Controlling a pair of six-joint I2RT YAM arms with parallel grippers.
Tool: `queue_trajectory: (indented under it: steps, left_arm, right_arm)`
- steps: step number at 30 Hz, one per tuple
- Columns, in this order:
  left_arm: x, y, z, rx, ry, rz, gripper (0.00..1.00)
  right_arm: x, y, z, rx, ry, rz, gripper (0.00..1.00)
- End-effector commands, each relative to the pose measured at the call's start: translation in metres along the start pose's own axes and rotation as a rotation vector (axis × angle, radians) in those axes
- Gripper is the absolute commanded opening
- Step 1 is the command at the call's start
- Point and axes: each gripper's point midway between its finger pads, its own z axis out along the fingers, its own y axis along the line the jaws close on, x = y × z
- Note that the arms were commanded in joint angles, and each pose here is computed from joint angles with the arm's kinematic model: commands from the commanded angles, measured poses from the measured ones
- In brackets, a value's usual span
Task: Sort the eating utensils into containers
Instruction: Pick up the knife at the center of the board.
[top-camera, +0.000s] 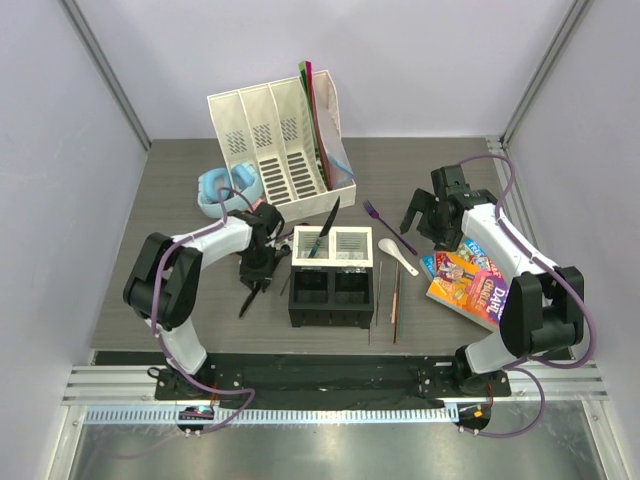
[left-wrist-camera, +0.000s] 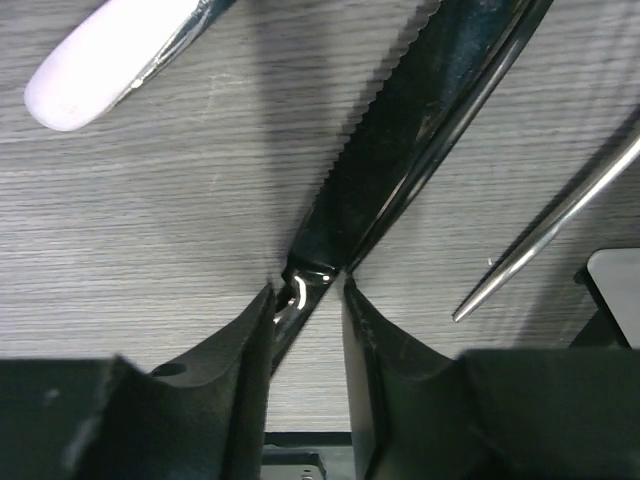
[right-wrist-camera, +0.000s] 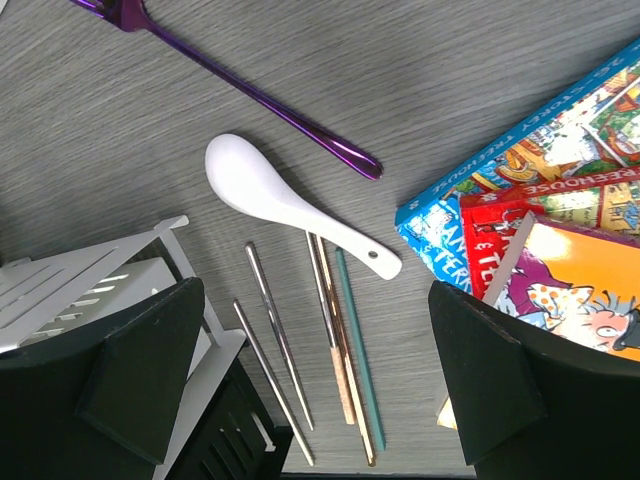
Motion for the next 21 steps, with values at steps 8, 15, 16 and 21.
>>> queue_trajectory:
  steps: [8,15,16,21]
  left_arm:
    - [0.017,-0.016,0.029,0.069,0.081,-0.016,0.22]
    - [0.025,-0.017,0.034,0.072,0.118,-0.015,0.03]
    - [0.025,-0.016,0.033,0.072,0.118,-0.017,0.02]
    - [0.027,-0.017,0.026,0.085,0.105,-0.011,0.00]
  right_arm:
    - [-0.011,0.014,-0.003,-0.057,-0.021,0.016,1.00]
    - [-0.009,0.014,-0.003,-0.059,-0.016,0.016,1.00]
    - [-0.010,0.015,-0.004,-0.062,-0.020,0.014,1.00]
    - [-0.012,0.016,-0.004,-0.067,-0.018,0.016,1.00]
